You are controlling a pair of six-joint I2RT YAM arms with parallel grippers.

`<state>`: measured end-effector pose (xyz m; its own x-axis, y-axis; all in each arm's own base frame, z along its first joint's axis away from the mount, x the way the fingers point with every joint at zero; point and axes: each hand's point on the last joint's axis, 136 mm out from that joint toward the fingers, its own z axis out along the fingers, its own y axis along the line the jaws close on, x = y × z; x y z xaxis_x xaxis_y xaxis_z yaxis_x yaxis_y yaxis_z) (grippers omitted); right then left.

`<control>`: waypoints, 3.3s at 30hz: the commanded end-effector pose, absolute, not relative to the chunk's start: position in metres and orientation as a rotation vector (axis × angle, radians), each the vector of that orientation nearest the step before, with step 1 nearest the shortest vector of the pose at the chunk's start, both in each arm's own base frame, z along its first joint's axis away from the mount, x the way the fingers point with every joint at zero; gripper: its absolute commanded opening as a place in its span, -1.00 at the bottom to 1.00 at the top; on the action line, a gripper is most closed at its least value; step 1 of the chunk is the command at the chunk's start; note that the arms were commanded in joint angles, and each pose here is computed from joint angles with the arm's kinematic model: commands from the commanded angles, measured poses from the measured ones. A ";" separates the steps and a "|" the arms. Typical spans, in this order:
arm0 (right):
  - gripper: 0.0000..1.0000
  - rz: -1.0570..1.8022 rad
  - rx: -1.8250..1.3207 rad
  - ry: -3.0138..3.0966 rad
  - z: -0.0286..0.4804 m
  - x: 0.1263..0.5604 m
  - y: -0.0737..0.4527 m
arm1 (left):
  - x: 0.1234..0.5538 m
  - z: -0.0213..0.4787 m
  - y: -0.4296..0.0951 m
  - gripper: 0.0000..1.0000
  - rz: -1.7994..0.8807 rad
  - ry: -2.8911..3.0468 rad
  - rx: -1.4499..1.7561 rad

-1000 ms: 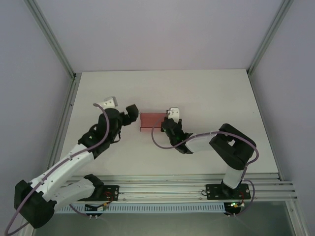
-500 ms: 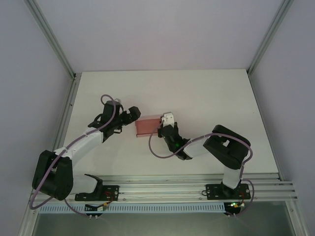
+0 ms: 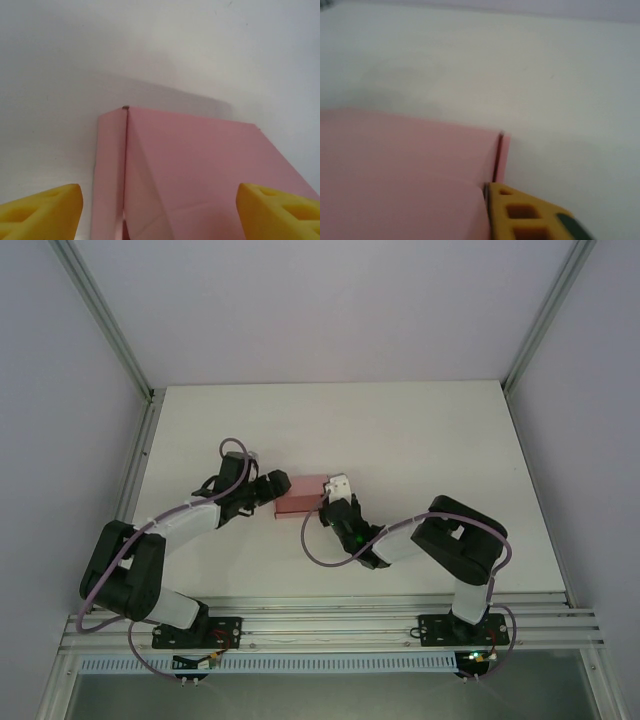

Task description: Assemble paper box

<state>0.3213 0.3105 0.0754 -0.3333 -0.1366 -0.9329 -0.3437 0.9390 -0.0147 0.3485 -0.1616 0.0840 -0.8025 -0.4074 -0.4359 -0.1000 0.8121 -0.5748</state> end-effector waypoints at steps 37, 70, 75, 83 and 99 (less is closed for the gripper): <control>0.95 0.476 -0.298 2.738 0.034 0.343 0.296 | 0.327 0.021 -0.158 0.07 -0.679 2.585 -0.337; 0.92 0.961 -0.083 2.617 0.072 0.360 0.294 | 0.356 0.045 -0.168 -0.24 -0.961 2.476 -0.357; 0.91 1.097 -0.087 2.657 0.071 0.349 0.303 | 0.352 0.046 -0.158 -0.38 -0.995 2.435 -0.418; 0.89 1.372 -0.072 2.648 0.070 0.341 0.326 | 0.348 0.047 -0.154 -0.53 -1.123 2.366 -0.463; 0.50 1.786 -0.165 2.446 0.111 0.338 0.351 | 0.350 0.051 -0.152 -0.58 -1.181 2.306 -0.465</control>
